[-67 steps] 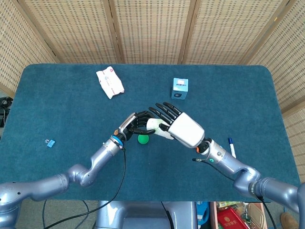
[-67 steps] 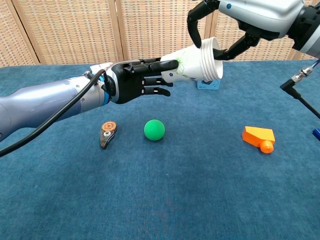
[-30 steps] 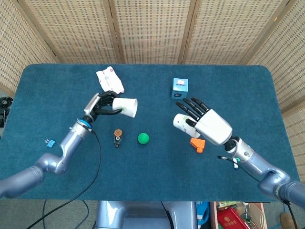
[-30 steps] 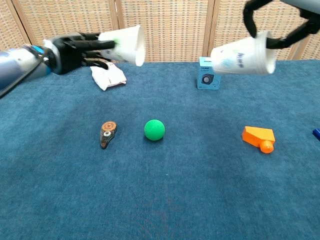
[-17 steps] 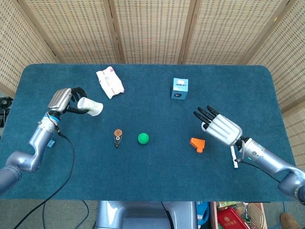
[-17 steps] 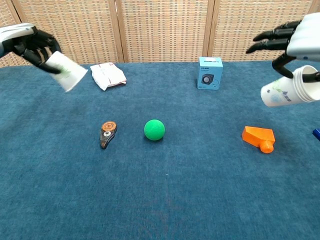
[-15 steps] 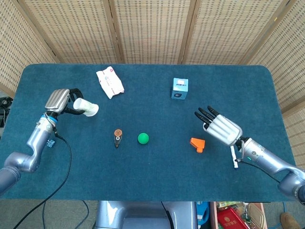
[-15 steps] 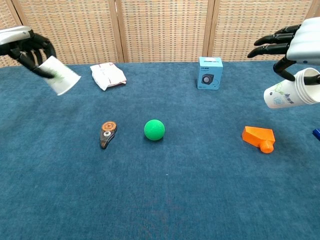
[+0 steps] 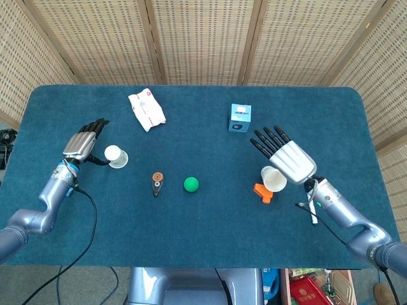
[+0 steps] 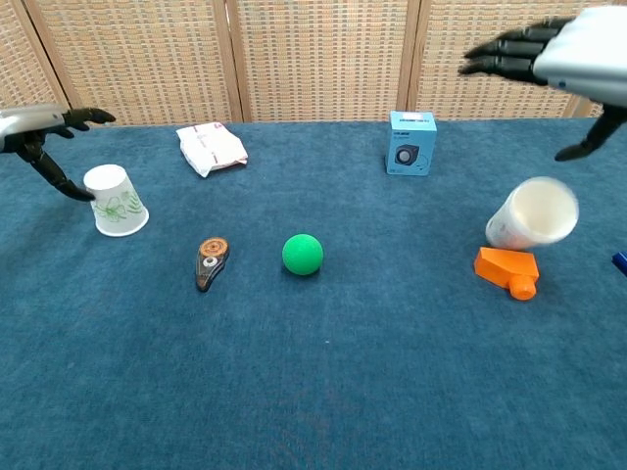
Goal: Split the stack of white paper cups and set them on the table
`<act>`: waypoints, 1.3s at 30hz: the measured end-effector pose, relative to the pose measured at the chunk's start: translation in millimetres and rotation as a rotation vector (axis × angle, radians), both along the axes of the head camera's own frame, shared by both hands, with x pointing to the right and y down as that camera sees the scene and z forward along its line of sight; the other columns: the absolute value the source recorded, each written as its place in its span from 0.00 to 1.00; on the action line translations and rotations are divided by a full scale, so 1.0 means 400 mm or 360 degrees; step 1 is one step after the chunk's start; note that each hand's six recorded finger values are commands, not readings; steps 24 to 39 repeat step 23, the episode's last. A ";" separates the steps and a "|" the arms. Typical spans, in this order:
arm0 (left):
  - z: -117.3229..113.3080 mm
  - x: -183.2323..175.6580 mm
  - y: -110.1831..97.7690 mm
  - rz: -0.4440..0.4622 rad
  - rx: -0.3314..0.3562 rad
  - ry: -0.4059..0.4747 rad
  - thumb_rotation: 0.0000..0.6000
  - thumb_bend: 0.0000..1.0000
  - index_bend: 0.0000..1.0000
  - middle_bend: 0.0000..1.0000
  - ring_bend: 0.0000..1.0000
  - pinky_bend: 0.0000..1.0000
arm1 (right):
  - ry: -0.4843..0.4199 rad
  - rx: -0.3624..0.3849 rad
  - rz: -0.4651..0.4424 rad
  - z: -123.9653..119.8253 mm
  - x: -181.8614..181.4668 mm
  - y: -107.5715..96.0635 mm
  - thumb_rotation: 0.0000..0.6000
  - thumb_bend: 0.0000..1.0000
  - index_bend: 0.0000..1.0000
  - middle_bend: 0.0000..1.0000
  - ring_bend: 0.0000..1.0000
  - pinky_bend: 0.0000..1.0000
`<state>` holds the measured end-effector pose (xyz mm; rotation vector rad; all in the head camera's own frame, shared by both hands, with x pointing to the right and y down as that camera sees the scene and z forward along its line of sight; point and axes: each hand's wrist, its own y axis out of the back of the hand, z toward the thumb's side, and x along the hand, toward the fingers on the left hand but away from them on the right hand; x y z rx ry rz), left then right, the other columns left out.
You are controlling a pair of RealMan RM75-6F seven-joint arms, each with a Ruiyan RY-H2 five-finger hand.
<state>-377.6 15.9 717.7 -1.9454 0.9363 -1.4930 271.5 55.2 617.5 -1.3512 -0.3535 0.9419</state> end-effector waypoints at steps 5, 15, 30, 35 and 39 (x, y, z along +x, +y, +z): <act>-0.076 -0.021 0.005 -0.0063 0.0089 0.0093 1.00 0.08 0.00 0.00 0.00 0.00 | -0.0257 0.0026 0.0155 -0.057 -0.011 0.009 1.00 0.00 0.00 0.00 0.00 0.11; -0.231 -0.114 0.125 -0.0217 0.0350 0.0106 1.00 0.08 0.00 0.00 0.00 0.00 | -0.0607 0.0062 0.0562 -0.176 0.114 0.140 1.00 0.00 0.00 0.00 0.00 0.00; -0.349 -0.171 0.315 -0.0301 0.0515 -0.0003 1.00 0.08 0.00 0.00 0.00 0.00 | -0.0662 0.0067 0.0936 -0.195 0.273 0.304 1.00 0.00 0.00 0.00 0.00 0.00; -0.349 -0.171 0.315 -0.0301 0.0515 -0.0003 1.00 0.08 0.00 0.00 0.00 0.00 | -0.0662 0.0067 0.0936 -0.195 0.273 0.304 1.00 0.00 0.00 0.00 0.00 0.00; -0.349 -0.171 0.315 -0.0301 0.0515 -0.0003 1.00 0.08 0.00 0.00 0.00 0.00 | -0.0662 0.0067 0.0936 -0.195 0.273 0.304 1.00 0.00 0.00 0.00 0.00 0.00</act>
